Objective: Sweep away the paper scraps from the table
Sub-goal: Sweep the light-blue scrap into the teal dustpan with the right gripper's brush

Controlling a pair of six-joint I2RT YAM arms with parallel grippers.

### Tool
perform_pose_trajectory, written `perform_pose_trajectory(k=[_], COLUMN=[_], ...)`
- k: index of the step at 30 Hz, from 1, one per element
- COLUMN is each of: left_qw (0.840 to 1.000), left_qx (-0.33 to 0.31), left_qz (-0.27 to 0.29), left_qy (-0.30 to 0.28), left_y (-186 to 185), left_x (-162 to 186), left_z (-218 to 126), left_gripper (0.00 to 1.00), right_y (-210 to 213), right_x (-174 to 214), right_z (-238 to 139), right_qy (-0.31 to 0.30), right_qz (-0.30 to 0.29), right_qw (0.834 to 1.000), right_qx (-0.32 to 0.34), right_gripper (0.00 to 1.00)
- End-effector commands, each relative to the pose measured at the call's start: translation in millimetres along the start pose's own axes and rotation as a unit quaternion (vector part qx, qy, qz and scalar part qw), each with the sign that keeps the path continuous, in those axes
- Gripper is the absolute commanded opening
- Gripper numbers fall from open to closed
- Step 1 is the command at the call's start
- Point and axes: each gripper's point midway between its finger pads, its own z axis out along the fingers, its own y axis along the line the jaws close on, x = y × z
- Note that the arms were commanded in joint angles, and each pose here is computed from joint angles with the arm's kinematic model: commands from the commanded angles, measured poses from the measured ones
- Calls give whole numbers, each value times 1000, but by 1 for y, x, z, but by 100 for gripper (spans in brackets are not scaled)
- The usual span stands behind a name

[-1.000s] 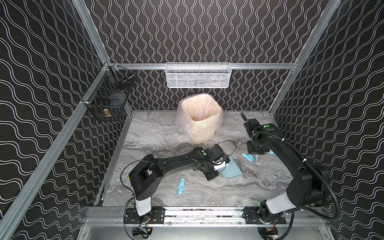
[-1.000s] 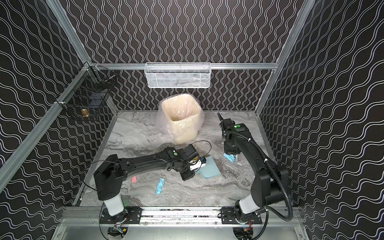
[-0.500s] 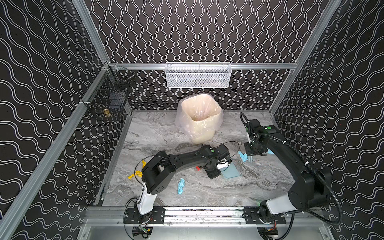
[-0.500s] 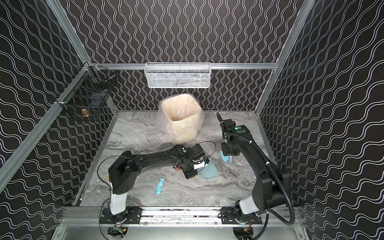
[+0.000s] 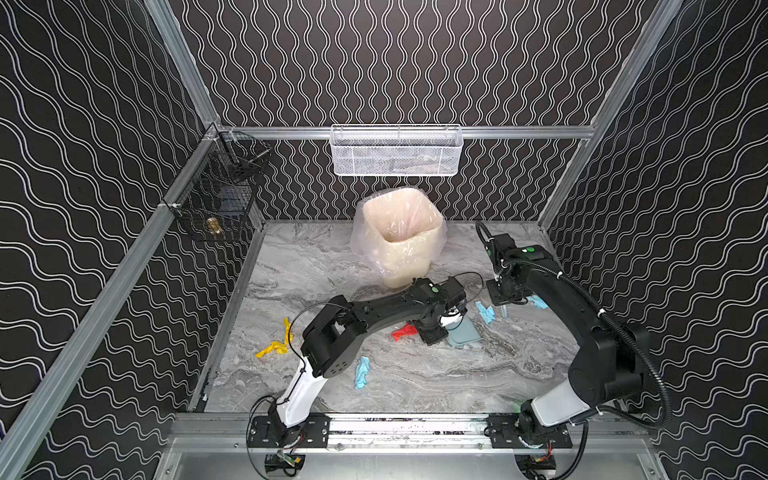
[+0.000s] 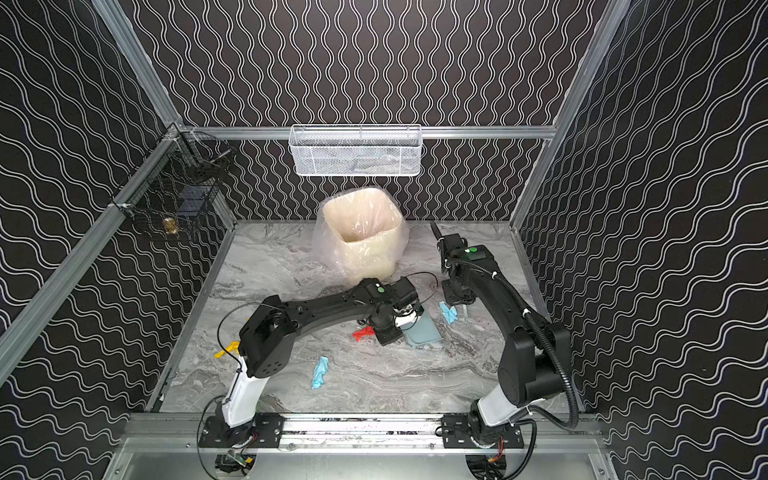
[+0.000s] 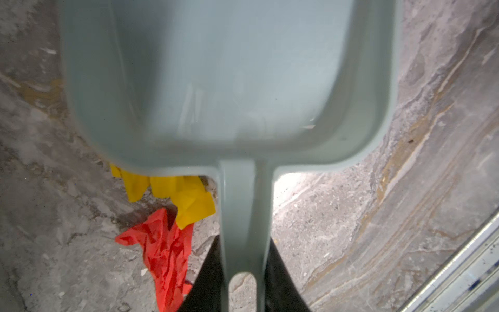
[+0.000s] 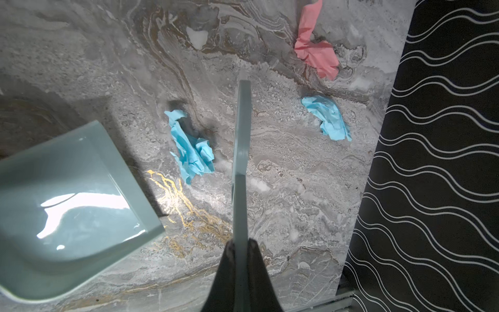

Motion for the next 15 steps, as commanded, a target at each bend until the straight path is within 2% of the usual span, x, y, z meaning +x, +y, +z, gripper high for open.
perform_pose_trajectory(k=[1, 9, 15], left_qw=[1000, 1000, 999], left_qx=[-12, -20, -17], left_qz=[6, 8, 13], left_qy=[17, 22, 29], left_y=[9, 19, 17], left_x=[3, -6, -4], left_z=[0, 3, 7], left_gripper=[0, 0, 0], right_y=[8, 26, 52], right_x=[-2, 5, 6], right_z=[-3, -5, -22], right_qy=[-9, -7, -21], right_qz=[-13, -29, -43], right_qw=[1000, 998, 992], right_qx=[-23, -64, -120], right_gripper=[0, 0, 0])
